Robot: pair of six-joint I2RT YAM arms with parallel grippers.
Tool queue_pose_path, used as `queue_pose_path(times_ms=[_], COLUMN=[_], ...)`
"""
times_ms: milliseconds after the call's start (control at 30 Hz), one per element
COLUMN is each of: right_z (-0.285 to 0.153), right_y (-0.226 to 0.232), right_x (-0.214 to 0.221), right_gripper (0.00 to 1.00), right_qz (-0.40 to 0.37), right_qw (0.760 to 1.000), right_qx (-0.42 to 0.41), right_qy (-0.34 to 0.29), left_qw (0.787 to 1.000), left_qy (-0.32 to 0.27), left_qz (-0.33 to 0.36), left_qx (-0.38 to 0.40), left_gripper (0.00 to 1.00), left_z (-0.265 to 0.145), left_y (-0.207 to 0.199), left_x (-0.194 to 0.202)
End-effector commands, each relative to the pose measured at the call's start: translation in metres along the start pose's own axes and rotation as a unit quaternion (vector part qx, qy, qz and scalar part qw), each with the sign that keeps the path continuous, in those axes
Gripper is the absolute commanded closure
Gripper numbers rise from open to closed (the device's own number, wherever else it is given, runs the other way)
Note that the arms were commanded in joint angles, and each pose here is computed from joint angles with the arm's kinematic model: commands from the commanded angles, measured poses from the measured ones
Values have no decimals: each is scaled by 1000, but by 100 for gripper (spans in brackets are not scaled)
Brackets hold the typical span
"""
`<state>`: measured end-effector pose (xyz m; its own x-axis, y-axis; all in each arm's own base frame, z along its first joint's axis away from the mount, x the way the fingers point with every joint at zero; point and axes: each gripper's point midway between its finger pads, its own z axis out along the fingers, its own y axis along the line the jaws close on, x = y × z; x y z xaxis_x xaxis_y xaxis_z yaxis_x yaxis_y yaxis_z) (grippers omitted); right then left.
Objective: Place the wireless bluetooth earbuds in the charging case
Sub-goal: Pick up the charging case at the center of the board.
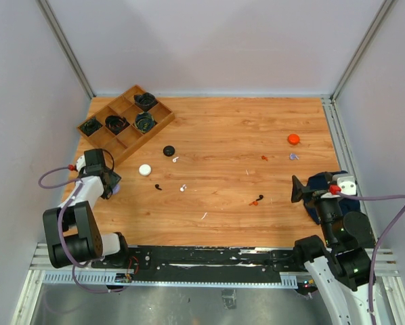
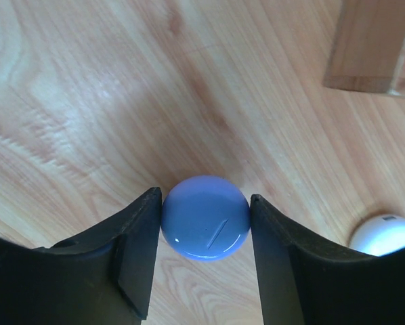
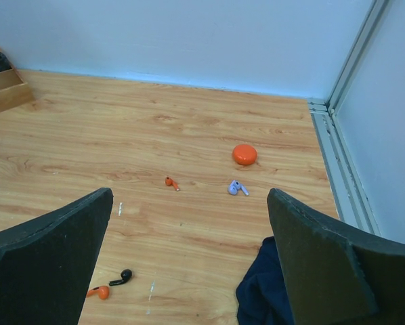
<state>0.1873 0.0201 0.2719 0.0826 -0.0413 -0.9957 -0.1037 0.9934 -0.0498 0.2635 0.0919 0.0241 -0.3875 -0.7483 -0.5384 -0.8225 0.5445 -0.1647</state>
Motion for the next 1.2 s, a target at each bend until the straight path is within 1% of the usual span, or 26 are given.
queue_pose_path(times_ms=[0, 233, 333, 433, 600, 667, 933, 1033, 1167], right_z=[0, 6, 9, 14, 27, 33, 56, 63, 71], right_y=[13, 30, 37, 43, 69, 80, 116, 125, 141], right_x=[-16, -15, -14, -13, -4, -4, 0, 2, 6], right_gripper=[1, 1, 1, 1, 2, 1, 1, 1, 0], right_qz=[-5, -7, -7, -2, 33, 49, 90, 100, 113], right_qw=[999, 996, 995, 992, 982, 977, 956, 950, 943], right_qx=[-40, -86, -103, -117, -169, -191, -267, -283, -301], right_qy=[-16, 9, 18, 41, 74, 78, 86, 90, 87], left_qw=[997, 983, 971, 957, 933, 922, 887, 878, 865], left_qy=[0, 8, 15, 14, 28, 32, 33, 30, 42], left_qz=[-18, -30, -41, -55, -63, -62, -65, -69, -84], left_qx=[70, 179, 235, 283, 354, 381, 456, 472, 493], left_gripper=[53, 53, 53, 54, 54, 54, 54, 54, 54], left_z=[-13, -37, -48, -60, -83, -94, -133, -144, -157], left_y=[-22, -51, -64, -74, -96, -107, -142, -151, -162], left_x=[-3, 5, 13, 17, 31, 36, 47, 53, 63])
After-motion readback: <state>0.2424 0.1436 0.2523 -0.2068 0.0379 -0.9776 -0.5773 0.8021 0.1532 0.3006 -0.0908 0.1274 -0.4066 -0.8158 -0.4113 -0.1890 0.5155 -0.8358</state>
